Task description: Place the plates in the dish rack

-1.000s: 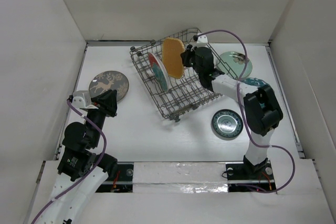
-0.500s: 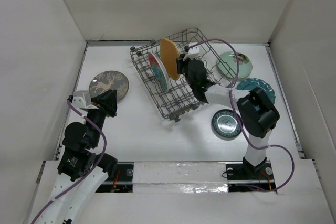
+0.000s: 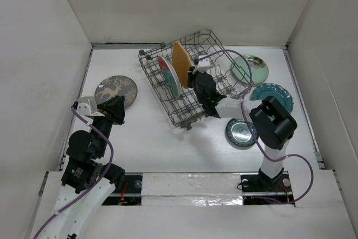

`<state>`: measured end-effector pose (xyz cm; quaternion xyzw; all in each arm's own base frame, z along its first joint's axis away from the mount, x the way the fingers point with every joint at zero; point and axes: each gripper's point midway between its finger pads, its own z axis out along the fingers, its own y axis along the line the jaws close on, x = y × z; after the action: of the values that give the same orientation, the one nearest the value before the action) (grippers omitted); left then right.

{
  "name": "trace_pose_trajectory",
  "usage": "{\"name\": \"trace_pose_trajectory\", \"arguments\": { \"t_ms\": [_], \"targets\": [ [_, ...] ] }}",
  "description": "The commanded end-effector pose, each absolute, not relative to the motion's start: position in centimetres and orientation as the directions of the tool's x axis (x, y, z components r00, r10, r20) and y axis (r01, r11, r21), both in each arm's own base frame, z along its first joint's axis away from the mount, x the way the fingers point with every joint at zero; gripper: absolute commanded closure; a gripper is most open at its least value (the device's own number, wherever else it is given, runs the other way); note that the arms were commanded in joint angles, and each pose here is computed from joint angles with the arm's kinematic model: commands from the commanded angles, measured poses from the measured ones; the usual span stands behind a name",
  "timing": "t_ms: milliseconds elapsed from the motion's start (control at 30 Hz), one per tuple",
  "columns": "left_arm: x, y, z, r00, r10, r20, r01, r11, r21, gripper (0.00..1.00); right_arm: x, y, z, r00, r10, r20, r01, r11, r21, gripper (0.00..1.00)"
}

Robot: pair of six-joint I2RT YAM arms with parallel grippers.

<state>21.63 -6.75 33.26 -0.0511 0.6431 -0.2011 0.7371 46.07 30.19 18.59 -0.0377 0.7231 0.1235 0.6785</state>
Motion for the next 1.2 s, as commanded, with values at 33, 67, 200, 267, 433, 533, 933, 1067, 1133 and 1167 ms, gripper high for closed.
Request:
{"name": "trace_pose_trajectory", "arguments": {
  "t_ms": [33, 67, 200, 267, 433, 533, 933, 1067, 1133, 1167],
  "targets": [
    [21.5, -6.9, 34.0, 0.118, -0.373, -0.92, 0.252, 0.908, -0.336, 0.82, 44.5, 30.1, 17.5, -0.176, 0.087, -0.981, -0.198, 0.973, 0.122, 0.78],
    [21.4, -6.9, 34.0, 0.119, -0.372, -0.921, 0.255, 0.907, -0.334, 0.82, 44.3, 30.0, 17.0, -0.194, 0.081, -0.978, -0.194, 0.974, 0.119, 0.76],
    [21.4, -7.0, 34.0, 0.117, -0.372, -0.921, 0.259, 0.907, -0.333, 0.82, 43.8, 30.0, 15.8, -0.242, 0.083, -0.967, -0.193, 0.972, 0.132, 0.72],
    [21.3, -7.0, 34.0, 0.118, -0.374, -0.92, 0.261, 0.906, -0.334, 0.82, 43.7, 29.8, 15.4, -0.257, 0.075, -0.963, -0.185, 0.975, 0.126, 0.68],
    [21.2, -7.0, 34.1, 0.118, -0.376, -0.919, 0.263, 0.904, -0.336, 0.82, 43.2, 29.4, 15.8, -0.266, 0.077, -0.961, -0.179, 0.976, 0.128, 0.53],
    [21.2, -7.0, 34.1, 0.121, -0.377, -0.918, 0.264, 0.904, -0.336, 0.81, 42.8, 29.2, 17.6, -0.251, 0.097, -0.963, -0.192, 0.97, 0.147, 0.43],
    [20.3, -6.9, 35.0, 0.149, -0.396, -0.906, 0.296, 0.892, -0.342, 0.82, 37.0, 10.7, 21.5, -0.162, 0.494, -0.854, 0.134, 0.869, 0.477, 1.0],
    [19.8, -6.9, 35.5, 0.163, -0.409, -0.898, 0.315, 0.884, -0.345, 0.88, 34.3, -0.8, 17.1, -0.052, 0.644, -0.763, 0.36, 0.725, 0.588, 0.99],
    [19.5, -6.9, 35.7, 0.169, -0.416, -0.894, 0.32, 0.881, -0.35, 0.89, 32.4, -7.0, 15.8, 0.057, 0.675, -0.736, 0.484, 0.626, 0.612, 0.83],
    [19.5, -7.0, 35.7, 0.169, -0.417, -0.893, 0.326, 0.879, -0.348, 0.89, 31.6, -8.4, 15.7, 0.096, 0.678, -0.729, 0.501, 0.6, 0.624, 0.6]
  ]
}}
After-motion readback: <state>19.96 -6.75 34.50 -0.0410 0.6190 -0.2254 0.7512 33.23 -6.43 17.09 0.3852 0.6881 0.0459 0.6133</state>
